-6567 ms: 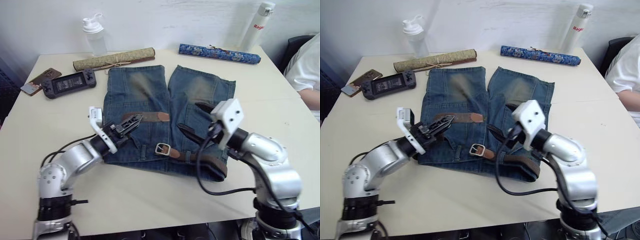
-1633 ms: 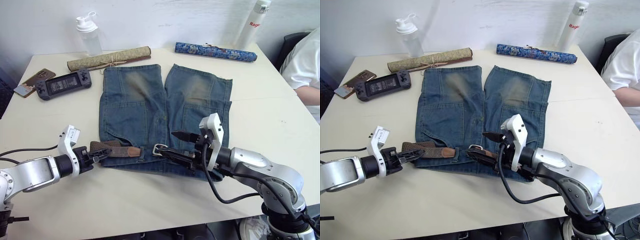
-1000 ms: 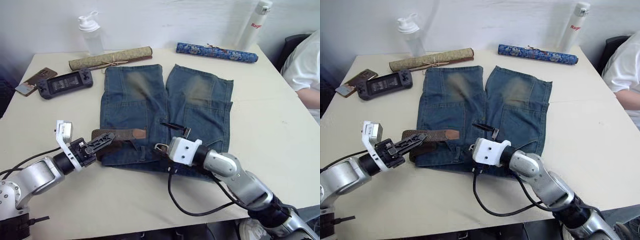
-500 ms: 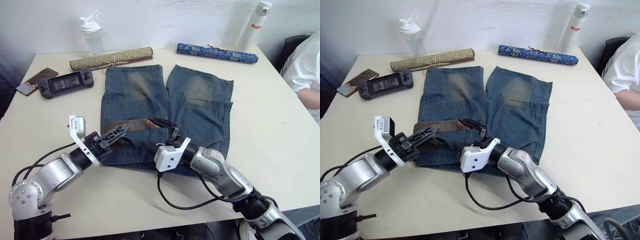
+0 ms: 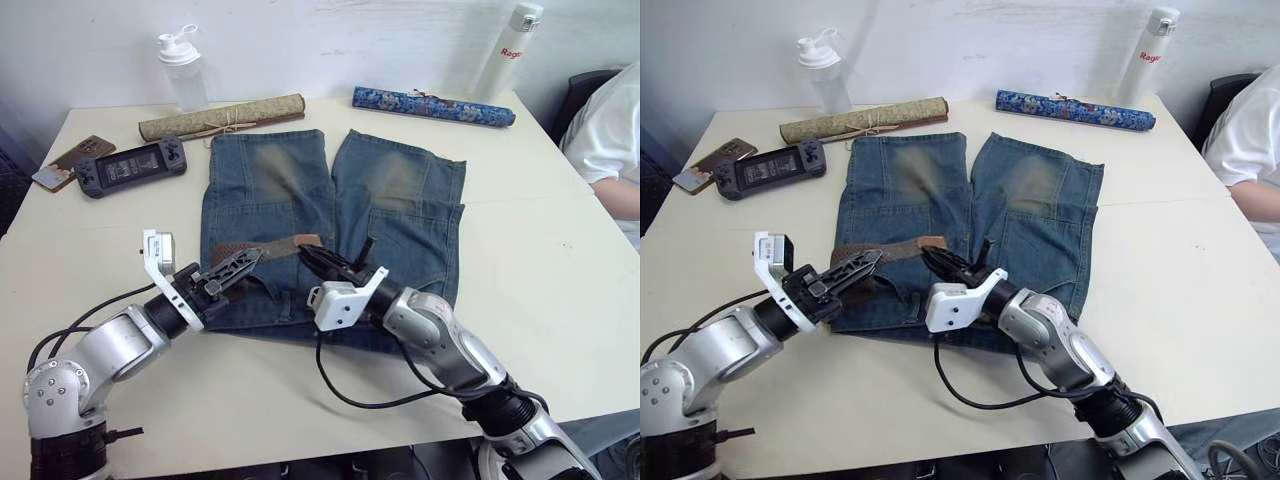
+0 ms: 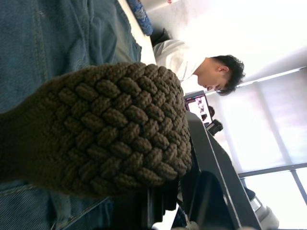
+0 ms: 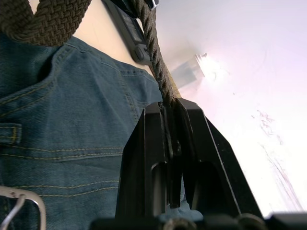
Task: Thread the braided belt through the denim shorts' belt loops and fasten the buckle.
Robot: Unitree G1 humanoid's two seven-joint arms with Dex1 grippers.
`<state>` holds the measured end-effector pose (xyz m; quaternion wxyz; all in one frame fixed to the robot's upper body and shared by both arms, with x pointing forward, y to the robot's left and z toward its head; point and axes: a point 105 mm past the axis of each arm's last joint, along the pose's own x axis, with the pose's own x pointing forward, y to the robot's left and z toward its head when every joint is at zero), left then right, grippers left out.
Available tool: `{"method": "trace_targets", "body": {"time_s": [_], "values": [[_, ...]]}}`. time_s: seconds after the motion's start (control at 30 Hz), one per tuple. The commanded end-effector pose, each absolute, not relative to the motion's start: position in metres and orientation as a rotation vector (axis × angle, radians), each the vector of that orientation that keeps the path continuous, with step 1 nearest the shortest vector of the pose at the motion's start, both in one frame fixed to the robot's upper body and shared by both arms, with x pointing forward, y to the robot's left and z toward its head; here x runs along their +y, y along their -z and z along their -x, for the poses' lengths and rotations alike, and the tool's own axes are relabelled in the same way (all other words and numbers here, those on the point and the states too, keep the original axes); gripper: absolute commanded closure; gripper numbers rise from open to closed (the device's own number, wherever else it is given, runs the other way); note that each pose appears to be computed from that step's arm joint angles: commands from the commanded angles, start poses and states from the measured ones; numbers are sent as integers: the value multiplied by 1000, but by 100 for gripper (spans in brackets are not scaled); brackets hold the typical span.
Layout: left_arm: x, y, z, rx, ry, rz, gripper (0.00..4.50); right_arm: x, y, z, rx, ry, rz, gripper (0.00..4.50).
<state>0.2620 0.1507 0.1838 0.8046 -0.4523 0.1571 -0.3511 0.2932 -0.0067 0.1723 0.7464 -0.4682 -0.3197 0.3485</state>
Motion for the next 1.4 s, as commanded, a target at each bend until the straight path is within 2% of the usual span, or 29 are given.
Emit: {"method": "trace_targets", "body": {"time_s": [0.03, 0.13, 0.23, 0.27, 0.3, 0.4, 0.73, 1.03, 1.37, 1.4], "values": [[145, -189, -254, 356, 800, 900, 450, -10, -182, -293, -723, -736, 1004, 446], [149, -193, -255, 348, 767, 853, 450, -10, -182, -292, -724, -742, 1001, 446], [146, -204, -251, 305, 835, 843, 348, -10, -183, -293, -710, -747, 1000, 450], [145, -202, -248, 333, 845, 807, 312, -10, -185, -293, -700, -746, 995, 450], [144, -199, -246, 358, 847, 779, 263, -10, -186, -293, -693, -746, 990, 450], [141, -194, -245, 333, 848, 873, 117, -4, -189, -290, -694, -767, 995, 450], [141, -175, -261, 331, 686, 1073, 117, 1, -188, -286, -701, -785, 1002, 450], [130, -173, -273, 315, 617, 1210, 117, 1, -189, -286, -704, -778, 1007, 450], [123, -181, -274, 278, 558, 1301, 117, -1, -189, -288, -699, -766, 1012, 450], [123, -183, -273, 273, 558, 1303, 167, -2, -189, -288, -697, -765, 1014, 450]]}}
